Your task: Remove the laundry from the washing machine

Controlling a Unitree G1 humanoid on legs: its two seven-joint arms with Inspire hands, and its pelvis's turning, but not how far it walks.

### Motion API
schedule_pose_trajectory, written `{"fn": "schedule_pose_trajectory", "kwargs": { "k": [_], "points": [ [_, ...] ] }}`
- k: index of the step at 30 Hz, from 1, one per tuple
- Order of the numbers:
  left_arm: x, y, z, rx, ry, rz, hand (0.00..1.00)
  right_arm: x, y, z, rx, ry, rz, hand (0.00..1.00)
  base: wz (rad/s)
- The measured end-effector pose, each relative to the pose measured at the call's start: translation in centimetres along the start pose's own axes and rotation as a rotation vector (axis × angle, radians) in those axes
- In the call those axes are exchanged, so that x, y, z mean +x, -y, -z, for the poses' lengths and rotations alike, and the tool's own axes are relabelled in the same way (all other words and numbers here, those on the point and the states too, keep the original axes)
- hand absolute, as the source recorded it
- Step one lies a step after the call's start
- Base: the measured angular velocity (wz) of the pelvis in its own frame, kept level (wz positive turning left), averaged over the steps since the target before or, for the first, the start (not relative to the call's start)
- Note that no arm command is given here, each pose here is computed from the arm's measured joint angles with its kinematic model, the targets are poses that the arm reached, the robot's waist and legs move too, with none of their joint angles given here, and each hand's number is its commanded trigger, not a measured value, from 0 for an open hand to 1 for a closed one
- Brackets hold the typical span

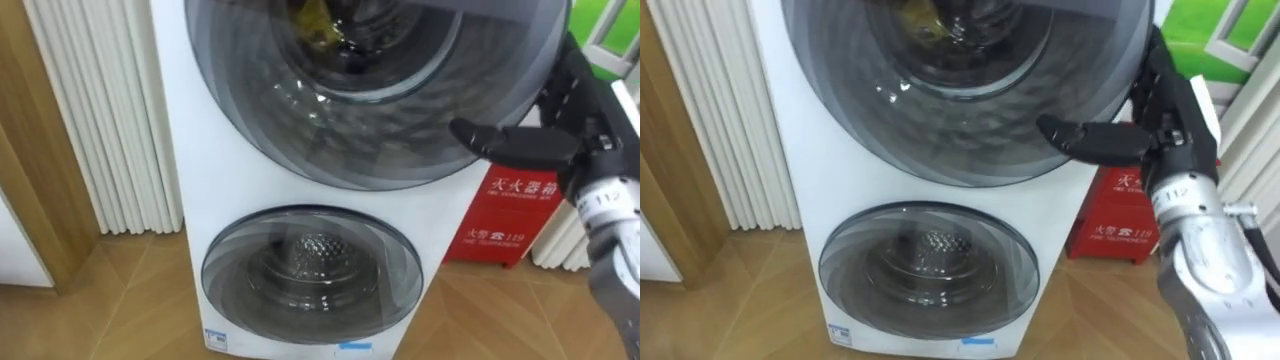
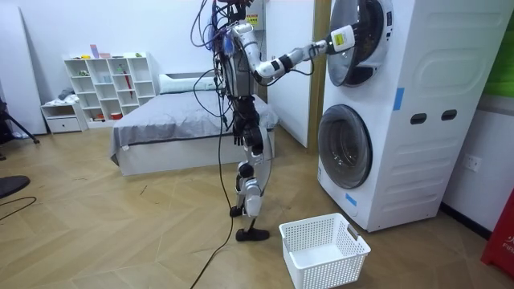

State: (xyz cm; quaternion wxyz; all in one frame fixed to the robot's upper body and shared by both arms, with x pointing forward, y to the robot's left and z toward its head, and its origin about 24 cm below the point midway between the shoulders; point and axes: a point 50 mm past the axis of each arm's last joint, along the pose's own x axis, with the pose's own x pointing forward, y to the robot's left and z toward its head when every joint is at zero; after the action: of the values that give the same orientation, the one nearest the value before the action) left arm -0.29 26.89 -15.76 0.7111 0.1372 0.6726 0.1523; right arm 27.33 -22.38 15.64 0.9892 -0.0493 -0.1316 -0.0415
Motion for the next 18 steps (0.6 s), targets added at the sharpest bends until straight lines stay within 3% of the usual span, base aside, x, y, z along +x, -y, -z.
{"fn": "schedule_pose_trajectory", "kwargs": {
  "k": [10, 18],
  "points": [
    [0.0, 0.0, 0.8, -0.005, -0.008, 0.023, 0.00, -0.9, -0.7, -1.8, -0.014, 0.059, -0.080, 0.00, -0.05],
    [0.0, 0.1, 0.9, -0.019, 0.025, 0.054, 0.00, -2.0, -0.9, -6.2, -0.005, 0.252, -0.133, 0.00, -0.04]
  ]
}}
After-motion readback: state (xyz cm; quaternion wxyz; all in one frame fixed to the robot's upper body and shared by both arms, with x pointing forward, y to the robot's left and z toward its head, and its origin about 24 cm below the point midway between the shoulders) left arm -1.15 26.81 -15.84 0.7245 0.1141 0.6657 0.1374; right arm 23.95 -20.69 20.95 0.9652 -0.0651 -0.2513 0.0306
